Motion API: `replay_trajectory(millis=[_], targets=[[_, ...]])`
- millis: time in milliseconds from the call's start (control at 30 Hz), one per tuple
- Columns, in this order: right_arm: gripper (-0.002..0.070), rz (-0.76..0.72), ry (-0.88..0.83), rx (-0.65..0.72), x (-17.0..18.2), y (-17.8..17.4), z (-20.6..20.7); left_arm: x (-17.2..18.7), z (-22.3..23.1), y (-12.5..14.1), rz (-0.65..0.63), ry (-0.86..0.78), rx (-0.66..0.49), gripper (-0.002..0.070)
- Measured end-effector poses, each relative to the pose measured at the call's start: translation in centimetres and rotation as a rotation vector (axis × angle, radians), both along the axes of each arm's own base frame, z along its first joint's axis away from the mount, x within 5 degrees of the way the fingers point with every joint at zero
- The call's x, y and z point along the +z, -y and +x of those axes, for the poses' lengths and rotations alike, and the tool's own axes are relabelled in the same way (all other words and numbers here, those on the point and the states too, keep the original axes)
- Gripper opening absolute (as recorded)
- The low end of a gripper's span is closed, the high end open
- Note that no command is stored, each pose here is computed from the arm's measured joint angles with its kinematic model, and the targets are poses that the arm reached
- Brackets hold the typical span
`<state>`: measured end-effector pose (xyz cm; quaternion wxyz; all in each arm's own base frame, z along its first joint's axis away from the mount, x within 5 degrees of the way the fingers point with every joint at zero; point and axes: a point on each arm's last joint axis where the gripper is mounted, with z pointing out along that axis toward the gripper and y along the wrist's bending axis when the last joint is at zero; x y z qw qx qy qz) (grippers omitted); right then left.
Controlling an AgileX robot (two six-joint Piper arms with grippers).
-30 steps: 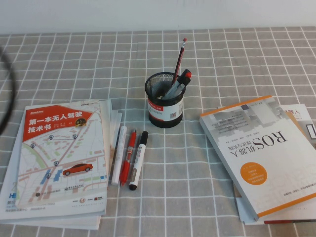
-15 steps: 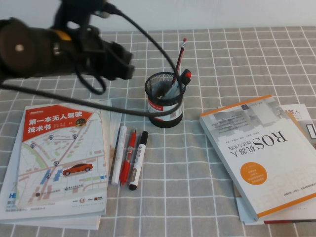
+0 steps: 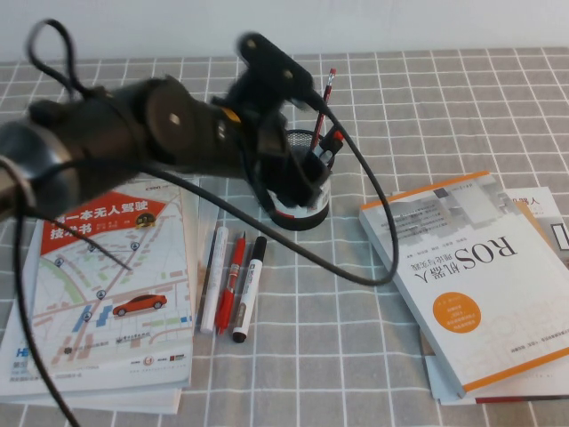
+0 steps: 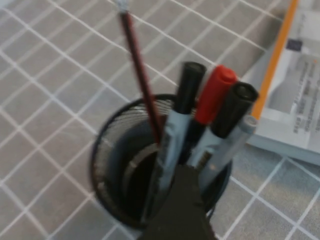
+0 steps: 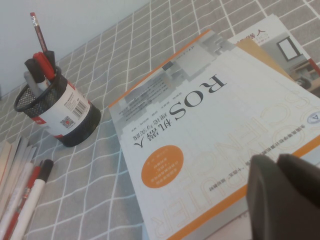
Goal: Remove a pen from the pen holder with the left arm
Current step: 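Take a marker out of the pen holder and lay it on the table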
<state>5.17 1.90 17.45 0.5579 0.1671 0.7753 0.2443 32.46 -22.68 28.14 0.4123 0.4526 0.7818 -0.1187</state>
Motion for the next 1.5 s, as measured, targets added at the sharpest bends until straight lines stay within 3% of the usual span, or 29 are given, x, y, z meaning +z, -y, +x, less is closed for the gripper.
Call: replay_trajectory(millis=[233,667,767,967,1033,1500], targets=[[-0.0013,0.000,0.000,0.000,0.0,0.0,0.0,-3.3,0.6,2.2,0.027,0.002,-0.020,0.0512],[-0.0013,0.000,0.000,0.000,0.0,0.0,0.0,-5.0,2.5,2.8,-0.034,0.082,0.082,0.0489],[-0.0013,0.000,0.000,0.000,0.0,0.0,0.0,-5.4,2.7,2.9,-0.045,0.068,0.096,0.0405],[-0.0013,0.000,0.000,0.000,0.0,0.0,0.0,-5.6,2.7,3.0,-0.053,0.053,0.105,0.0113],[-0.0013,0.000,0.000,0.000,0.0,0.0,0.0,-5.5,2.8,3.0,-0.059,0.068,0.111,0.0069],[-0.0013,0.000,0.000,0.000,0.0,0.0,0.0,-0.4,1.5,2.1,-0.130,0.148,0.105,0.0053]])
